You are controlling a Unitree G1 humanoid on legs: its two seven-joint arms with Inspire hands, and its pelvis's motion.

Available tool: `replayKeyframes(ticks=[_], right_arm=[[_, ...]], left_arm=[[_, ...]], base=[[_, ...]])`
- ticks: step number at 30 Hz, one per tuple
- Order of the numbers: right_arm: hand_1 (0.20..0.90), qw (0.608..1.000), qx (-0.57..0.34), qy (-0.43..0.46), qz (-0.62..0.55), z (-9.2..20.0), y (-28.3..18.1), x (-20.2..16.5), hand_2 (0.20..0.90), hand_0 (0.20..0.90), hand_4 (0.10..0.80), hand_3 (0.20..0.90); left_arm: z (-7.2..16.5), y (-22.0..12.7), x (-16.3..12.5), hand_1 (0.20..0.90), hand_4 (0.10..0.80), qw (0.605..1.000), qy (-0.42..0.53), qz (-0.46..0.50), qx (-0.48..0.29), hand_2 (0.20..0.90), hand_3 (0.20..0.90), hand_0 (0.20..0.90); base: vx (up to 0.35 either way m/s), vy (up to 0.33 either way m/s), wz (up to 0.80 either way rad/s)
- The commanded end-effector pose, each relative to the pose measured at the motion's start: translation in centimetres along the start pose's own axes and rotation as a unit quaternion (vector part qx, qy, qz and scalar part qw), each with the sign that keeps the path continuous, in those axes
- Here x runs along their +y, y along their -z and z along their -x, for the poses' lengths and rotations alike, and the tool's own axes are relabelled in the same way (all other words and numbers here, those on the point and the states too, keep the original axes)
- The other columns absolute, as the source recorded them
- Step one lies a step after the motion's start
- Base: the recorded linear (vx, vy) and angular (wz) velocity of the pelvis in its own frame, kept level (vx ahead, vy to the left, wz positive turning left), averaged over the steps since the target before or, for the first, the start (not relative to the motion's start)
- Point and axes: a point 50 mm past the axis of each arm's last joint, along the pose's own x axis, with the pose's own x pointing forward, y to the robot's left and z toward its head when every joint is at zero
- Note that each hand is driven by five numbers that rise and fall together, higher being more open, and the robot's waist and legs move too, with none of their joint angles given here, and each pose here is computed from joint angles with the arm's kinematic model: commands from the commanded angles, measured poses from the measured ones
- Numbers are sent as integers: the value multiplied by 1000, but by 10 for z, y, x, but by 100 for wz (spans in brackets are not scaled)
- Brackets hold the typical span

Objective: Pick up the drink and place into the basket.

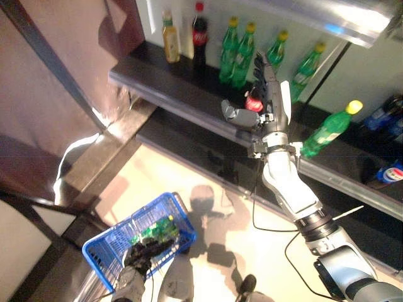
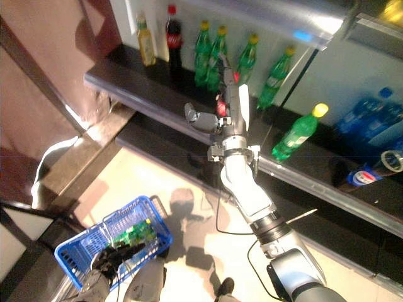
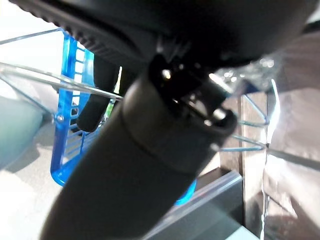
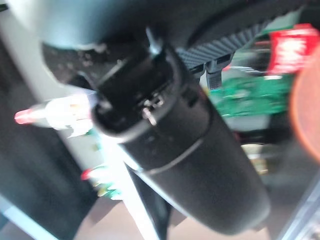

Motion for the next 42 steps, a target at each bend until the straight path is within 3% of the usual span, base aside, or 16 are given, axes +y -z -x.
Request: replayKeyframes(ticks=[1, 3, 8, 17, 24, 34, 42], right_arm=[[900, 978, -147, 135, -55, -21, -64, -11, 900, 900, 800, 900], [900, 959, -165, 225, -43, -16, -65, -18, 900, 900, 800, 900], [900, 929, -209, 304, -31, -4, -75, -26, 900, 900, 800, 900], [900, 936, -245, 251, 22, -1, -86, -27, 900, 900, 800, 900], [900, 955, -164, 245, -27, 0, -64, -33, 900, 900, 800, 900], [900, 958, -84, 262, -76, -42, -55, -47, 900, 900, 800, 900], [900, 955, -96, 265, -92, -49, -69, -47, 900, 900, 800, 900]], left_arm=[[7, 5, -7, 300, 100, 999, 28, -23, -27, 300, 200, 300], [8, 4, -15, 300, 100, 999, 37, -14, -34, 300, 200, 300], [9, 2, -27, 300, 100, 998, 52, 0, -43, 300, 200, 300], [10, 6, -25, 300, 100, 998, 46, 5, -40, 300, 200, 300], [15, 22, -12, 300, 100, 999, 34, -1, -15, 300, 200, 300], [11, 9, -22, 300, 100, 998, 59, -5, -28, 300, 200, 300], [7, -5, -32, 300, 100, 997, 66, 8, -46, 300, 200, 300]], base=[[-69, 112, 9], [-69, 97, 4], [-66, 75, -6], [-2, -4, -8], [52, -40, -2], [3, 18, 2], [-5, 47, -1]])
